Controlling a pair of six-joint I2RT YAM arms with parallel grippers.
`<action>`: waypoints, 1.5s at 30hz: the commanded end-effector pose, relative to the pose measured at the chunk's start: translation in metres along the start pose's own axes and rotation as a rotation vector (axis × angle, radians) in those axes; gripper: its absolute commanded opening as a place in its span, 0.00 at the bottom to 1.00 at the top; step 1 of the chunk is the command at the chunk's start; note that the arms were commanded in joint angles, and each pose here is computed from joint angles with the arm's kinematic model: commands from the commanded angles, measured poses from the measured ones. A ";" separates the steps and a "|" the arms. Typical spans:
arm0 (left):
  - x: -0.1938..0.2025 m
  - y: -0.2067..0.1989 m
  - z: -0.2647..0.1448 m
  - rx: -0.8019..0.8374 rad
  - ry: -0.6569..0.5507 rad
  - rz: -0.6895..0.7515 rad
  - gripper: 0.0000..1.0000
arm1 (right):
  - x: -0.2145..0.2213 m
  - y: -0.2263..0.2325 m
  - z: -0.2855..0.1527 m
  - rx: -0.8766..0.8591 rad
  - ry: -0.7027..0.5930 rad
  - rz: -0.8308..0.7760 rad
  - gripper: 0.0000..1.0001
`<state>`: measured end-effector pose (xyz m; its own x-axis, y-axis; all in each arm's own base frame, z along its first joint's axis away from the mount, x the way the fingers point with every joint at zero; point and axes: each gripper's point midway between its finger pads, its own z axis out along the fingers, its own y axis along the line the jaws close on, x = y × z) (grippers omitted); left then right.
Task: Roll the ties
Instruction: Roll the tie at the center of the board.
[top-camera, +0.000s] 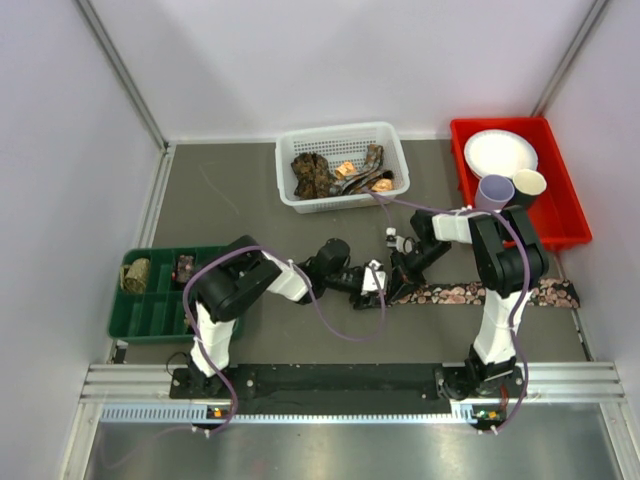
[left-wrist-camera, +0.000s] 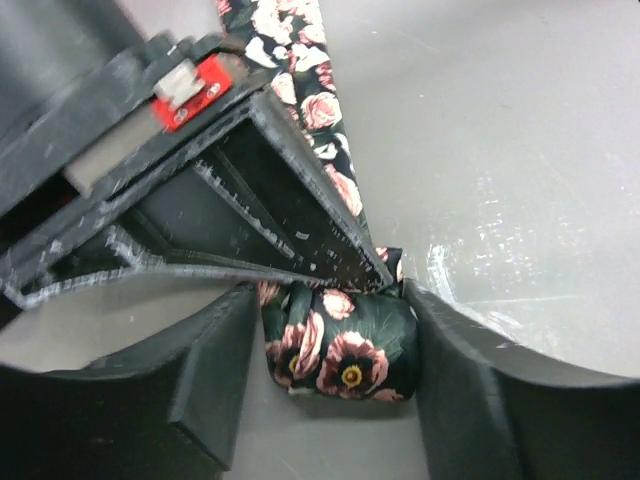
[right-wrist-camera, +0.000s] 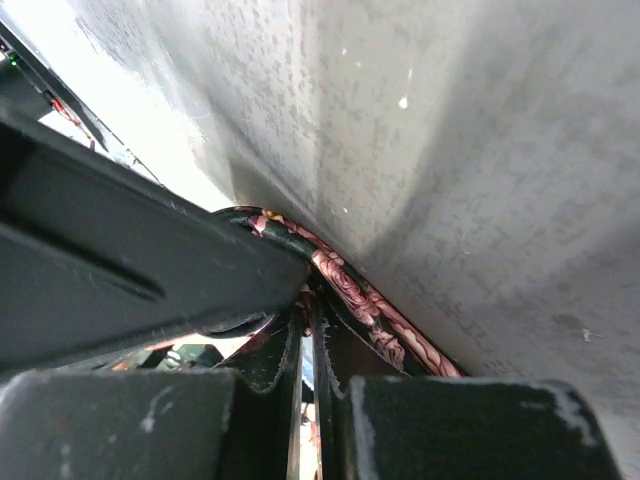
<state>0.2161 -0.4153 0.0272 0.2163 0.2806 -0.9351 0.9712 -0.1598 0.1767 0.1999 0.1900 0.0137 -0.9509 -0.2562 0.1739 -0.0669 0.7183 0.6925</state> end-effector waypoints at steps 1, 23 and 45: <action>0.020 -0.006 -0.002 0.053 0.122 0.033 0.55 | -0.015 -0.027 0.010 0.108 -0.023 -0.062 0.00; 0.065 -0.014 -0.033 0.001 0.280 -0.247 0.15 | -0.031 -0.010 -0.038 0.127 -0.178 -0.154 0.18; 0.016 0.033 -0.045 -0.174 0.157 -0.355 0.23 | -0.029 -0.057 -0.018 0.346 -0.109 -0.135 0.08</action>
<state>0.2422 -0.3898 0.0329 -0.1096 0.3744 -0.9208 0.9939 0.0491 -0.0983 0.2343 0.1676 0.0152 -0.9670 -0.2547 0.0008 -0.2092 0.7962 0.5677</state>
